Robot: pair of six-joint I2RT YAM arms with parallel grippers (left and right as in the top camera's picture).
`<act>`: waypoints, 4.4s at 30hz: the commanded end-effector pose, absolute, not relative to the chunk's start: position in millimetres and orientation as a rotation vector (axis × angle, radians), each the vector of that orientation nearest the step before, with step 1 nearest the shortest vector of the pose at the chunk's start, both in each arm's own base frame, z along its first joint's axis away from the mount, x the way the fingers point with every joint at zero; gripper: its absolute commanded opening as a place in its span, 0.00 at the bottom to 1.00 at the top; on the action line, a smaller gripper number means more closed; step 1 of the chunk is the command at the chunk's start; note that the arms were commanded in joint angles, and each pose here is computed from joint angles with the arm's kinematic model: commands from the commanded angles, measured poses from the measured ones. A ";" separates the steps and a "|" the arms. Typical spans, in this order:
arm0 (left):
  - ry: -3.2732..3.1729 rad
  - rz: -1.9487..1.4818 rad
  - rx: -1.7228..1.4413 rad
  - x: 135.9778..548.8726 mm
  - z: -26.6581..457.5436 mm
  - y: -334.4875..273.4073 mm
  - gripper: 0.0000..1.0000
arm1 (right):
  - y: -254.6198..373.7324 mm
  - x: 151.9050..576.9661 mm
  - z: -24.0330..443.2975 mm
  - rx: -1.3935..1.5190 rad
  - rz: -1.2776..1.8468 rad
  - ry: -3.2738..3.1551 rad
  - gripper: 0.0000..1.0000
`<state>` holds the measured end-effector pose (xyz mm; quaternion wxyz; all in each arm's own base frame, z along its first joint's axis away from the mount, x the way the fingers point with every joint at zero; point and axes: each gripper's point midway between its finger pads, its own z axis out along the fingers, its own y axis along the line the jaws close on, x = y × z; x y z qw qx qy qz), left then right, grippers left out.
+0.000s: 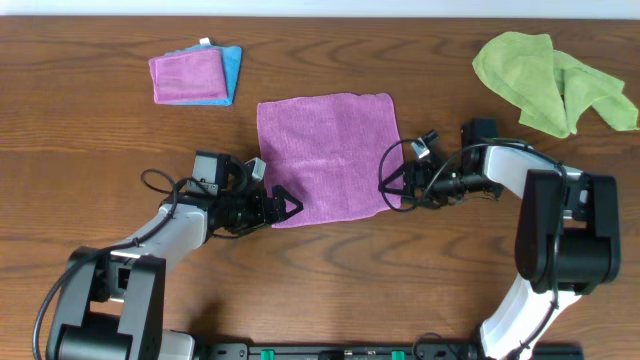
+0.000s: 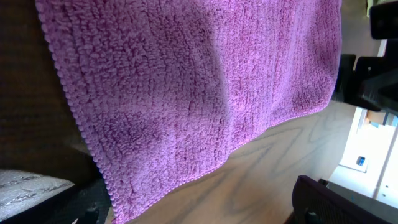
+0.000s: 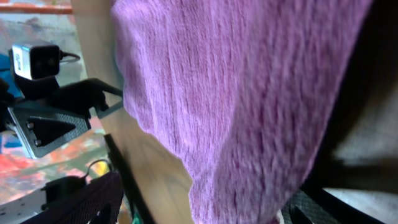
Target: Fold the cloth
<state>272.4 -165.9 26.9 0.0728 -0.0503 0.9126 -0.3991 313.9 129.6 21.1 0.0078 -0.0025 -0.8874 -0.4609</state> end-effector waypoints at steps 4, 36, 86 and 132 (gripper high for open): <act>2.777 -1.169 -0.189 266.1 16.8 -161.7 0.94 | 112.7 303.6 -1.3 -0.042 -1.304 -2.799 0.77; 2.746 -1.172 -0.198 273.4 19.8 -162.7 0.06 | 110.0 312.7 -5.5 -0.088 -1.272 -2.835 0.03; 2.447 -1.462 -0.040 304.0 100.5 -225.9 0.06 | 93.1 319.6 90.1 -0.256 -1.132 -3.030 0.01; 2.388 -1.072 -0.092 432.3 86.3 -195.1 0.06 | 98.2 434.3 74.2 -0.608 -1.220 -3.276 0.02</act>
